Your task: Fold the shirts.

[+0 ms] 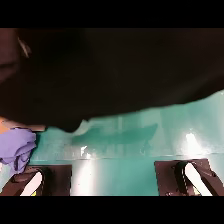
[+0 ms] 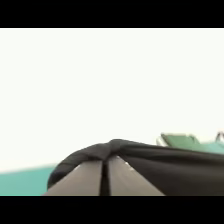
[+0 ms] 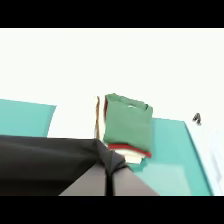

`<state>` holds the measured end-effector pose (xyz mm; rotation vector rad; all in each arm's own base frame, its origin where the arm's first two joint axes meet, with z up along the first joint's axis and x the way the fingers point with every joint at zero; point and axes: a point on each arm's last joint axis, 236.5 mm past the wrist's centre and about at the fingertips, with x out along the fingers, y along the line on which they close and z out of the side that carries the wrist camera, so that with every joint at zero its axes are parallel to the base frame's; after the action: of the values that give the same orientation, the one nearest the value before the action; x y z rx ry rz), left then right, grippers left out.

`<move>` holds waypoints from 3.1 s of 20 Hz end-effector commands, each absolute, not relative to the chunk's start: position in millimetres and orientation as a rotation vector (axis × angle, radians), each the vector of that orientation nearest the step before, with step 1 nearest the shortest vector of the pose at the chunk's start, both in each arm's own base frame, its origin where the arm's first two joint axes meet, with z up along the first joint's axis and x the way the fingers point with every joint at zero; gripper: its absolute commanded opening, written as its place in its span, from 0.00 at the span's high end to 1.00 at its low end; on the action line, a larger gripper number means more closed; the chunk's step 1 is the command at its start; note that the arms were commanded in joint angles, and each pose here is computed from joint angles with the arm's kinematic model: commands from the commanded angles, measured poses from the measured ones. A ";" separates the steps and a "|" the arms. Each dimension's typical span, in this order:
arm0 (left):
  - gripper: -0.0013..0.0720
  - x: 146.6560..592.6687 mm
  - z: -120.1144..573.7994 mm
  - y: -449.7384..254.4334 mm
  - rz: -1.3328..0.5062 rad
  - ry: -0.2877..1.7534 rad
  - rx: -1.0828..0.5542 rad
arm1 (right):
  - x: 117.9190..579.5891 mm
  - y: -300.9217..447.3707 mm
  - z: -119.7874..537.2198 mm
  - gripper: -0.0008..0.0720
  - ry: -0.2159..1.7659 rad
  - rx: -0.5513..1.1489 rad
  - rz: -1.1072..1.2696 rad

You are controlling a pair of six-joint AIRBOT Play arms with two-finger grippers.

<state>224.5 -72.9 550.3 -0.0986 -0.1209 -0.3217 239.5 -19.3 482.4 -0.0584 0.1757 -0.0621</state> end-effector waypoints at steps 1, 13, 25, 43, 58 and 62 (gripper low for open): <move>0.96 291.7 454.1 -71.4 -0.329 0.202 -0.160 | 271.4 -26.6 446.4 0.96 0.299 0.010 -0.017; 0.96 491.6 48.2 -100.9 -0.323 1.010 -0.308 | 424.3 -28.5 71.6 0.96 1.205 0.210 0.129; 0.96 487.7 45.1 -72.3 -0.370 1.191 -0.221 | 474.7 -41.2 70.3 0.96 1.216 0.192 0.135; 0.32 396.1 0.4 -77.7 -0.312 1.402 -0.182 | 349.9 -49.6 12.7 0.52 1.400 0.244 0.104; 0.32 266.4 -28.4 -67.7 -0.240 1.475 -0.199 | 181.3 -40.4 -93.0 0.42 1.623 0.716 -0.037; 0.32 261.8 -28.7 -67.5 -0.243 1.494 -0.197 | 188.0 -24.8 -94.2 0.93 1.640 0.609 0.041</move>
<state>266.3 -67.4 -27.8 -0.1944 1.4807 -0.2421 184.2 -35.6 -90.8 0.6631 1.6392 -0.0057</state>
